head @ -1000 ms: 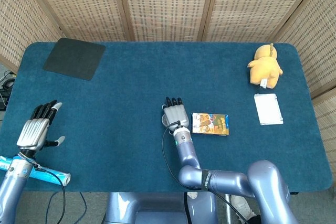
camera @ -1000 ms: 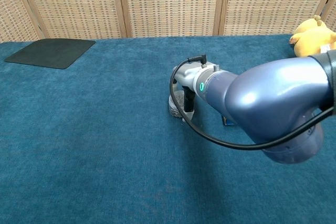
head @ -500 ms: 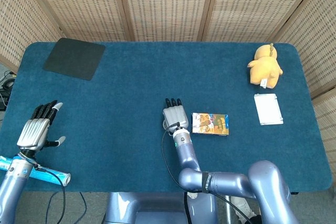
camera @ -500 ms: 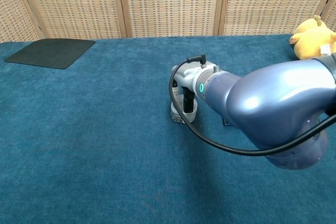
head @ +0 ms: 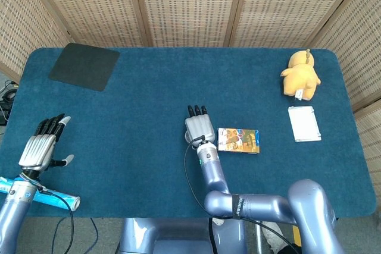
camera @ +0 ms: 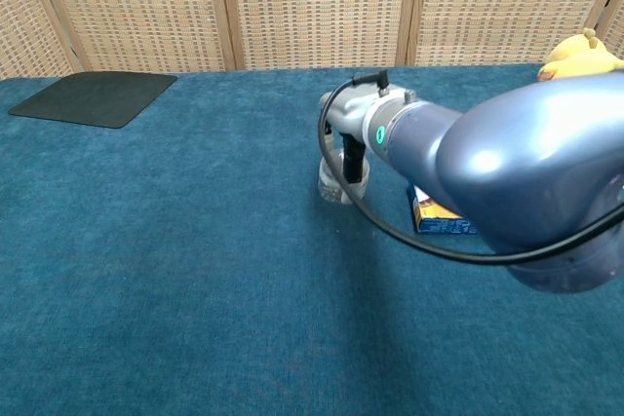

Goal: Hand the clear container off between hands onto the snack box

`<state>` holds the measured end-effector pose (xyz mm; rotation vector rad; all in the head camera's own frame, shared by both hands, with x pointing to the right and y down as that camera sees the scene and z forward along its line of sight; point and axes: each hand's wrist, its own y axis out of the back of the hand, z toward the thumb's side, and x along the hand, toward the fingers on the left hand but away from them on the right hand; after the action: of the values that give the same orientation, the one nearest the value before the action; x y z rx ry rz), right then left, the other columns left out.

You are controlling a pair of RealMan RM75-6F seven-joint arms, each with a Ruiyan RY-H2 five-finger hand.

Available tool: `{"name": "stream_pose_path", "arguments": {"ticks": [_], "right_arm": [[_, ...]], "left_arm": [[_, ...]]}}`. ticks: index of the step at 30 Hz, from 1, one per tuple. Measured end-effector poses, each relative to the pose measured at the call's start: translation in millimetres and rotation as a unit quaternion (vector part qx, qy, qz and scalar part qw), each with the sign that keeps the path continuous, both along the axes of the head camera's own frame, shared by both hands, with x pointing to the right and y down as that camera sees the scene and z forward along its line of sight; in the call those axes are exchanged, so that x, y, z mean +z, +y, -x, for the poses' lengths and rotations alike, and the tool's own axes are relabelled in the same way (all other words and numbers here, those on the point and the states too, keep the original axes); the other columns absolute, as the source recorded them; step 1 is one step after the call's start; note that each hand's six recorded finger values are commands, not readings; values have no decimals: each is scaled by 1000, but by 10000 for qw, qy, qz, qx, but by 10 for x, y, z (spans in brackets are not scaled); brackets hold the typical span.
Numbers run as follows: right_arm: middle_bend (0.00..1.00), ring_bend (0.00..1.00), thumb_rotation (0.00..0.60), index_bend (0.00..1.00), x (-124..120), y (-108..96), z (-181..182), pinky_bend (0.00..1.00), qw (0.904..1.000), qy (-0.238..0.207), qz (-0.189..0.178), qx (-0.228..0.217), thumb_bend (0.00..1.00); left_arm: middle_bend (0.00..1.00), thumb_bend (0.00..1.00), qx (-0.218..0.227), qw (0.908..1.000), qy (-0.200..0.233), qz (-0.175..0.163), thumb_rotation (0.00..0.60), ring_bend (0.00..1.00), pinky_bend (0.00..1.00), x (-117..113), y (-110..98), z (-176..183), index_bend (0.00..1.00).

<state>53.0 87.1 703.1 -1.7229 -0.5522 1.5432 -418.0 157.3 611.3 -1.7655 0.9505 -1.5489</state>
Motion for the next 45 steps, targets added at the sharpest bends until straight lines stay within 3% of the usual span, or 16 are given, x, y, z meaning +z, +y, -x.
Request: {"name": "stream_pose_path", "arguments": {"ticks": [10,23,41,45], "right_arm": [[42,0,600,632,-150,-324,-368,79,9989,171,-297,333,3],[42,0,600,632,34,-660,-1007,81,9942,620,-309,822,4],[41,0,600,631,289,-628,-1383,81,9906,819,-41,1093,3],[3,0,600,538,312,-598,-1429,79,9902,843,-41,1111,0]], "left_arm": [[0,240,44,10000,-49,-22,600,0,0,-16,16,-23,0],[0,241,102,9998,-168,81,600,0,0,47,26,-59,0],[0,242,137,9996,-208,153,600,0,0,79,37,-85,0],[0,241,122,9997,-181,117,600,0,0,54,32,-81,0]]}}
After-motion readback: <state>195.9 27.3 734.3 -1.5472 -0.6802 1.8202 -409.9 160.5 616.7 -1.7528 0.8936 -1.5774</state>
